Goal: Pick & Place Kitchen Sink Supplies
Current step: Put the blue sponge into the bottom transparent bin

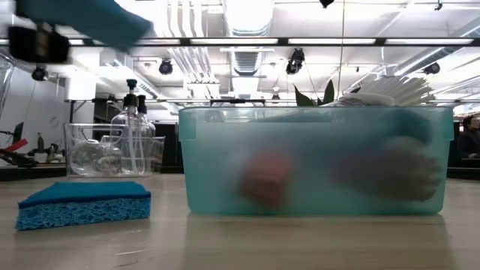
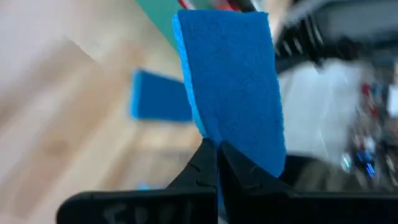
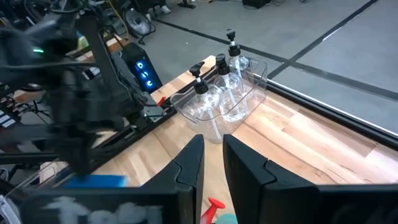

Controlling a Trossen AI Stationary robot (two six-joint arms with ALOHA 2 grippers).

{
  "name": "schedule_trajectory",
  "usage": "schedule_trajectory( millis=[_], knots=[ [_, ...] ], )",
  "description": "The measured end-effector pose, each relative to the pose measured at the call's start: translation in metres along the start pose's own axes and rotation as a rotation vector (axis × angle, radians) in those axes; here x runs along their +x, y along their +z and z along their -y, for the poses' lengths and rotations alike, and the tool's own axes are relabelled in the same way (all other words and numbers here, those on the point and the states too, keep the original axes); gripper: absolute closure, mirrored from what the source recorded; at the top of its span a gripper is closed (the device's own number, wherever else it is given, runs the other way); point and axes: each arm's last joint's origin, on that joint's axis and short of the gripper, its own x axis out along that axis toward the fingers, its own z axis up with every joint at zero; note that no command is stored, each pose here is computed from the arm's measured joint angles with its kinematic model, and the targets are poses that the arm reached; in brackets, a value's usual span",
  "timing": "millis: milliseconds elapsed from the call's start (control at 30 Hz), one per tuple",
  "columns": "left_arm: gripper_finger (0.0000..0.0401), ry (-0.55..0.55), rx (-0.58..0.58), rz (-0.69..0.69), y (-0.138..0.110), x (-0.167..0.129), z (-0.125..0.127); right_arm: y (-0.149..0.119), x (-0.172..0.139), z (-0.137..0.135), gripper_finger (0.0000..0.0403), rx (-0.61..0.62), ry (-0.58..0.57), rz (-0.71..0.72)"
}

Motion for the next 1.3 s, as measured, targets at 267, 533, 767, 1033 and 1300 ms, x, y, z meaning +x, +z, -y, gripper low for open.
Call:
schedule_trajectory(
  millis=[267, 533, 767, 1033, 1300],
  knots=[
    [0.0401, -0.082, 0.067, -0.254, -0.056, -0.008, 0.021, -0.006, 0.007, -0.002, 0.0346, -0.011, -0.010, -0.015],
    [0.0401, 0.209, 0.107, -0.420, -0.101, 0.000, 0.003, -0.005, 0.008, -0.001, 0.0346, -0.008, -0.016, -0.011],
    [0.0401, 0.207, 0.191, -0.445, -0.110, 0.015, 0.006, -0.005, 0.008, -0.002, 0.0346, -0.006, -0.016, -0.010],
    [0.0401, 0.283, 0.281, -0.489, -0.118, 0.035, 0.002, -0.004, 0.009, 0.000, 0.0346, -0.003, -0.022, -0.005],
    [0.0375, 0.331, 0.322, -0.546, -0.124, 0.049, -0.002, -0.003, 0.009, 0.001, 0.0346, -0.002, -0.026, -0.003]
  ],
)
